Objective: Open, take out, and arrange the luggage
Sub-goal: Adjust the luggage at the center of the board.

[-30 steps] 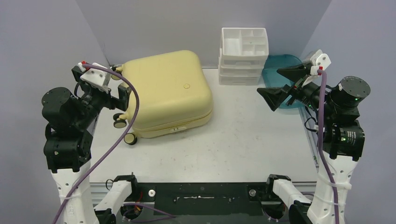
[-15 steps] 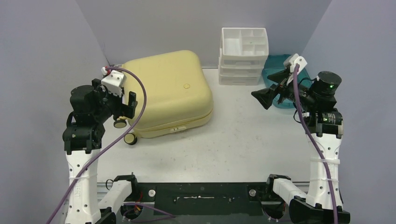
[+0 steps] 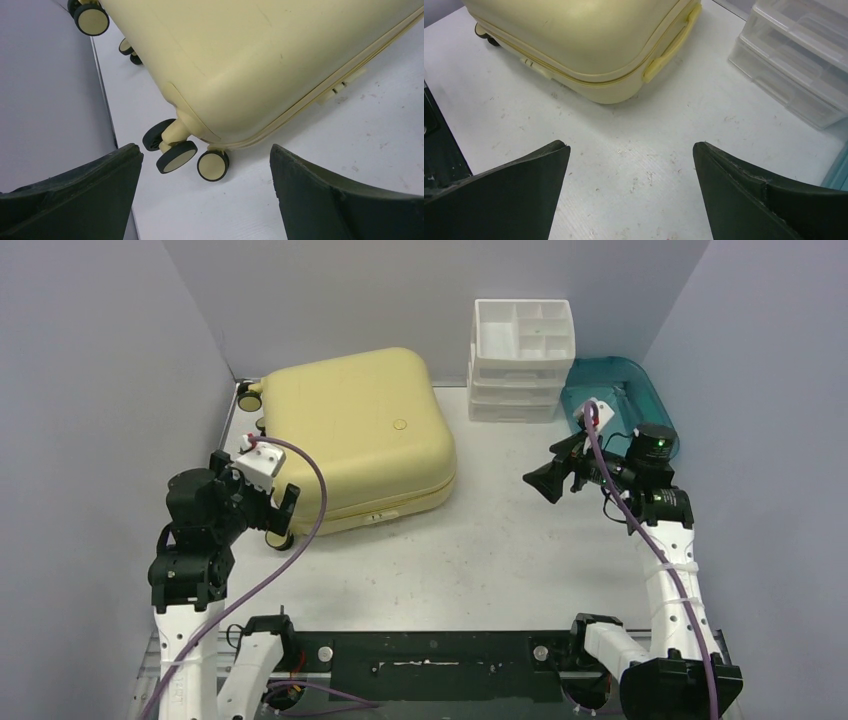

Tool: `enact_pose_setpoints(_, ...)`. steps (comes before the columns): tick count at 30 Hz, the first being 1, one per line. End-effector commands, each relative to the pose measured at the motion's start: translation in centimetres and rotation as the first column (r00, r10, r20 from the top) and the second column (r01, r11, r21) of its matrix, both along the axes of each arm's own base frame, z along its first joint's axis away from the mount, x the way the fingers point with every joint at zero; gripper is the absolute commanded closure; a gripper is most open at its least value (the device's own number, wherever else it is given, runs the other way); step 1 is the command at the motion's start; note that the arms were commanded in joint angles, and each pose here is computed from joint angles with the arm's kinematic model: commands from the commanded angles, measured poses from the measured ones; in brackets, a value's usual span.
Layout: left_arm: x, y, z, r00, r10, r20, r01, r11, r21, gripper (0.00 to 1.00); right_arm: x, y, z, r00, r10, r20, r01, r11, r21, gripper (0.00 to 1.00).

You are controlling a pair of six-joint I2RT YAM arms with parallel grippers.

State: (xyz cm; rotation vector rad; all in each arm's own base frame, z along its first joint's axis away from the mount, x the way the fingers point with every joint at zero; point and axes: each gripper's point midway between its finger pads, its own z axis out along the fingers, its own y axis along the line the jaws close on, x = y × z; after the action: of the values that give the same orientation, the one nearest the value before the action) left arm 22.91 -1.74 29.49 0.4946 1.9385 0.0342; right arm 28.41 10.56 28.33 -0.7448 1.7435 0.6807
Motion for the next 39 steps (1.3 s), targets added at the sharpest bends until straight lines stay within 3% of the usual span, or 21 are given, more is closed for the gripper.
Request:
enact_pose_setpoints(1, 0.7, 0.7, -0.7, 1.0, 0.006, -0.018, -0.005, 0.999, 0.047, 0.03, 0.2, 0.8, 1.6, 0.988, 0.065, 0.143, -0.061, 0.998, -0.033, 0.0)
enact_pose_setpoints(19, 3.3, 2.2, -4.4, 0.989, 0.019, -0.148, 0.003, 0.989, 0.149, 0.03, 2.1, 3.6, -5.3, 0.993, 0.115, 0.022, -0.111, 0.984, -0.137, 0.0)
enact_pose_setpoints(31, 3.3, 0.9, -7.0, 0.962, -0.122, -0.243, 0.165, 0.972, 0.166, 0.03, 2.2, 4.2, -6.7, 0.991, 0.133, -0.009, -0.133, 0.981, -0.143, 0.0)
enact_pose_setpoints(39, 3.1, 1.1, -9.2, 0.94, -0.141, -0.31, 0.207, 0.96, 0.188, 0.12, 2.3, 4.3, -7.3, 0.99, 0.14, -0.025, -0.142, 0.98, -0.141, 0.0)
